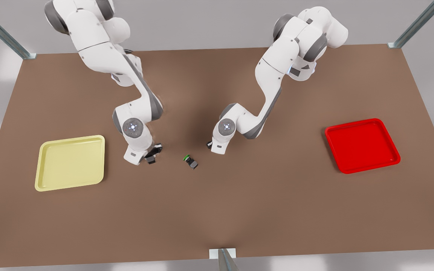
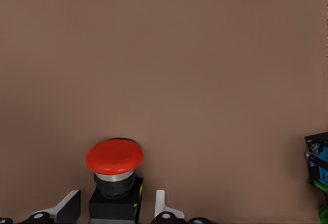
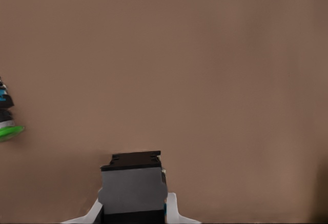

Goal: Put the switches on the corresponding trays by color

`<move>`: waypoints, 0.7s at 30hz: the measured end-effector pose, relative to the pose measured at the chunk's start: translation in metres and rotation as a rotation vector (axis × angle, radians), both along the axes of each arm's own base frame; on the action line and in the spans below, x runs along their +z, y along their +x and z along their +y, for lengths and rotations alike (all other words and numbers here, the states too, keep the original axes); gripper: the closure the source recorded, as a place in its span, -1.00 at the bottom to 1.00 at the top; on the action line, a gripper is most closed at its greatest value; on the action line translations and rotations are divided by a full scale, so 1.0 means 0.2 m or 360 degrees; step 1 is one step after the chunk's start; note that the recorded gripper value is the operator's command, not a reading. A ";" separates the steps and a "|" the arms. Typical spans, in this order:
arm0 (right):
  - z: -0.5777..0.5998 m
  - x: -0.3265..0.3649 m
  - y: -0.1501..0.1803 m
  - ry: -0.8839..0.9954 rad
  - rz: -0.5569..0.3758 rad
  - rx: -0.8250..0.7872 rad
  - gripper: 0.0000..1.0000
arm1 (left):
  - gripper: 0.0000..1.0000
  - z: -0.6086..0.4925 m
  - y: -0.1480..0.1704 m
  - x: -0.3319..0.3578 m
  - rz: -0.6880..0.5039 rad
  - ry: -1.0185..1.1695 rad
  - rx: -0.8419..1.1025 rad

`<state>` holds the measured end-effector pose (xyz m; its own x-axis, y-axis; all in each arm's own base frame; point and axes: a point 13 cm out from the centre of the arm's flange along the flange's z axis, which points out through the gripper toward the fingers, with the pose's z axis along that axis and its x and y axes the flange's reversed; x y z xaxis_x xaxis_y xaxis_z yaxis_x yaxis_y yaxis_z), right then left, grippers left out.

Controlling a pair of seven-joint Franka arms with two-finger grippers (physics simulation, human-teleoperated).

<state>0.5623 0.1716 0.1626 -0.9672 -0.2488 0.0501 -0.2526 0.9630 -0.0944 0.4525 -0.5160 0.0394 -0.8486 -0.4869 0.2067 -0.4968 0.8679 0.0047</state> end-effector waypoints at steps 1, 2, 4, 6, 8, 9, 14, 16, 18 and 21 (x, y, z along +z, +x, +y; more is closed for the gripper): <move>-0.24 0.00 0.03 -0.0033 0.0030 -0.0087 0.25 | -0.40 0.00 0.00 0.00 -0.0002 -0.0003 -0.0010; -0.44 -0.02 0.02 -0.0062 0.0076 -0.0151 0.25 | -0.35 0.00 0.00 0.00 -0.0003 -0.0005 -0.0020; -0.72 -0.05 -0.03 -0.0106 0.0177 -0.0209 0.25 | -0.06 0.00 0.00 0.00 -0.0006 -0.0010 -0.0039; -0.93 -0.10 -0.13 -0.0138 0.0278 -0.0233 0.25 | 0.00 0.00 0.01 0.00 -0.0008 -0.0013 -0.0053; -1.15 -0.22 -0.19 -0.0185 0.0373 -0.0246 0.25 | 0.05 0.01 0.01 0.00 -0.0010 -0.0015 -0.0068; -1.23 -0.29 -0.21 -0.0207 0.0405 -0.0230 0.25 | 0.05 0.01 0.02 0.00 -0.0011 -0.0015 -0.0072; -1.37 -0.43 -0.13 -0.0241 0.0403 -0.0070 -1.00 | 0.05 0.16 0.18 0.21 -0.0020 -0.0006 -0.0052; -1.38 -0.43 -0.10 -0.0244 0.0380 -0.0004 -1.00 | 0.05 0.56 0.40 0.45 0.0004 0.0059 0.0034; -1.38 -0.43 -0.08 -0.0250 0.0365 0.0052 -1.00 | 0.04 1.26 0.55 0.59 0.0093 0.0190 0.0180; -1.36 -0.34 -0.02 -0.0228 0.0303 0.0122 -1.00 | 0.04 2.04 0.43 0.58 0.0320 0.0362 0.0259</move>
